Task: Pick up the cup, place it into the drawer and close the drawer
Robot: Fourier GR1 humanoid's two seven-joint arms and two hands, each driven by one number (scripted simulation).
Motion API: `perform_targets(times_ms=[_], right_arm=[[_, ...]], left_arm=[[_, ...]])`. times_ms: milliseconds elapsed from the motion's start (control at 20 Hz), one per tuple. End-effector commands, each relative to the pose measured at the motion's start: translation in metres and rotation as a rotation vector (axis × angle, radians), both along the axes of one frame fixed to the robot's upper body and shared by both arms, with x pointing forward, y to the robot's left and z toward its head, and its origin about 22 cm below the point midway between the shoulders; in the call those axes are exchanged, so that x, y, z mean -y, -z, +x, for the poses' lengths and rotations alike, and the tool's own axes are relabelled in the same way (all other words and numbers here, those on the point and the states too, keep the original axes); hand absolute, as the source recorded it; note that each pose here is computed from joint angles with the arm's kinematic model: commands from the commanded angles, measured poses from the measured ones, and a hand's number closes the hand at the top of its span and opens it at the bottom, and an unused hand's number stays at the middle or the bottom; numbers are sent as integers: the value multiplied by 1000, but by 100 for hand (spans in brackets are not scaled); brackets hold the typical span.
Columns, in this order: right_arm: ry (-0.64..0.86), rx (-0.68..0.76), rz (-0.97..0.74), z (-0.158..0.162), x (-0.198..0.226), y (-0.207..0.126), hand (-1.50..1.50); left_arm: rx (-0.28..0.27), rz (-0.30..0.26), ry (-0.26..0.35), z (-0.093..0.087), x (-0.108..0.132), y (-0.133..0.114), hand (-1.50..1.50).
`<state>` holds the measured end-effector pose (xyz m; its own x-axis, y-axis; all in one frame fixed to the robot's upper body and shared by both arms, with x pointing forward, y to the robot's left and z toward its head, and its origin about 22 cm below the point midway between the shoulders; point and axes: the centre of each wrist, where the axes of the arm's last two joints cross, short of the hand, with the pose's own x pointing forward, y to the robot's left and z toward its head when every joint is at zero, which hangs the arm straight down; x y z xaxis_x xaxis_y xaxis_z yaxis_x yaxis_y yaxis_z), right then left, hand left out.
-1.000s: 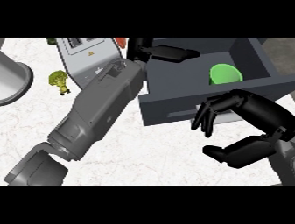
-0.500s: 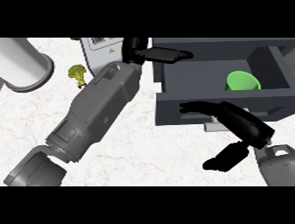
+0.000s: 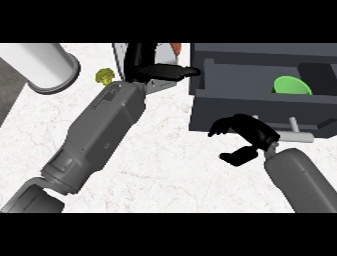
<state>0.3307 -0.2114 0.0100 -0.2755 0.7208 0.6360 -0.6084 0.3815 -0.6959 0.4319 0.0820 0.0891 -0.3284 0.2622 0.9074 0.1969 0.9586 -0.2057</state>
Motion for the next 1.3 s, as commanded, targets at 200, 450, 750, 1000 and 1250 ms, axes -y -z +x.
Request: perform_targets(times_ms=[200, 450, 750, 1000, 1250], right_arm=[[92, 85, 91, 47, 25, 16, 150], [199, 186, 138, 77, 46, -15, 150], [310, 257, 185, 104, 67, -65, 150], [343, 259, 217, 106, 84, -80, 150], [334, 275, 253, 109, 94, -104, 150]], left_arm=[[-9, -36, 8, -1, -45, 2, -150], [-4, -24, 34, -9, -55, 10, -150], [-4, -18, 54, -13, -72, 20, -150], [-2, -19, 71, -12, -74, 10, -150], [1, -17, 98, -16, -77, 18, -150]])
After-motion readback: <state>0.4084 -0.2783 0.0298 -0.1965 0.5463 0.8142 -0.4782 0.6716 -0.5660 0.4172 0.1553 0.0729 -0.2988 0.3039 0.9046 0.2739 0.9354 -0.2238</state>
